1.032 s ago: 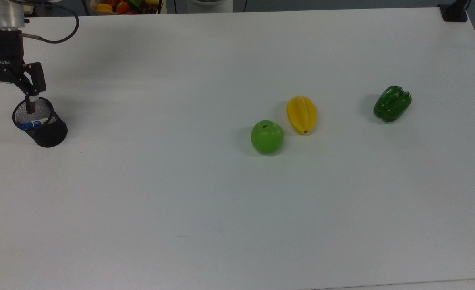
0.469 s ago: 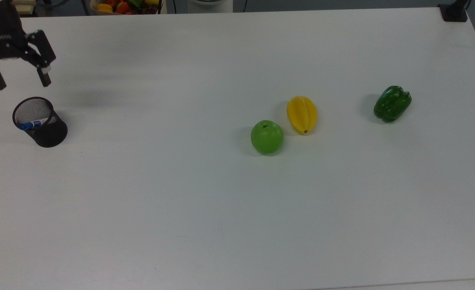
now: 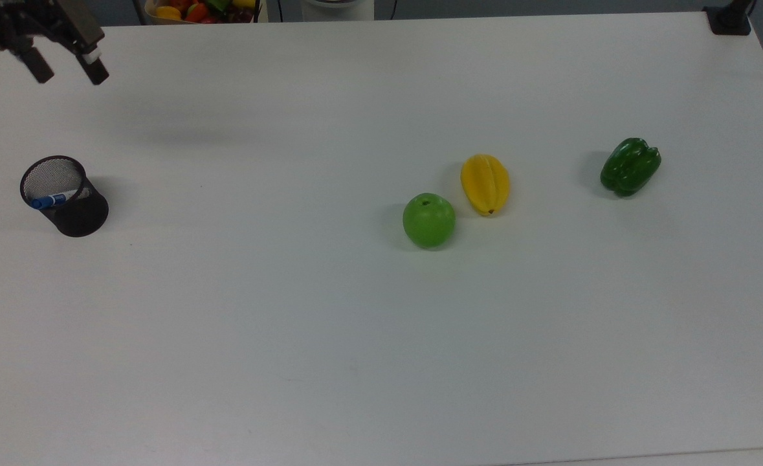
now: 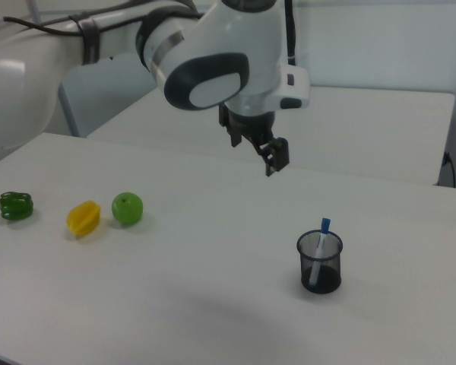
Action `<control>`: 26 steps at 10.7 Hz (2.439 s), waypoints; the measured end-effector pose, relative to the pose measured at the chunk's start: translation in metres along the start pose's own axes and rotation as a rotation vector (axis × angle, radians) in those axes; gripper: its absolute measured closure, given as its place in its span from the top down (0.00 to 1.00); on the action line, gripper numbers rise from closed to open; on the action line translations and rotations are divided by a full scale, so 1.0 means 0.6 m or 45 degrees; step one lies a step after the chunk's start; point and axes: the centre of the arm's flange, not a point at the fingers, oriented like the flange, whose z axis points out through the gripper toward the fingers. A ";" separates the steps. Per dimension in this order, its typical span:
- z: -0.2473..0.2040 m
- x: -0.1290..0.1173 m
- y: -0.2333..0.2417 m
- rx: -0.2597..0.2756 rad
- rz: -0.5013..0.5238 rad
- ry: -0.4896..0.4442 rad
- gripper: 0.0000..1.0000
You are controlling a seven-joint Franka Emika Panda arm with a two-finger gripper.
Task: Place marker
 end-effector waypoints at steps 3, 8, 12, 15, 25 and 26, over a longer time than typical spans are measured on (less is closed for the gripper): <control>-0.024 -0.026 -0.079 -0.015 0.090 -0.150 1.00; -0.099 -0.104 -0.275 -0.244 0.100 -0.306 1.00; -0.106 -0.158 -0.368 -0.330 -0.051 -0.303 1.00; -0.080 -0.172 -0.399 -0.328 -0.225 -0.250 1.00; -0.040 -0.170 -0.379 -0.283 -0.588 -0.187 1.00; -0.039 -0.170 -0.377 -0.283 -0.586 -0.188 1.00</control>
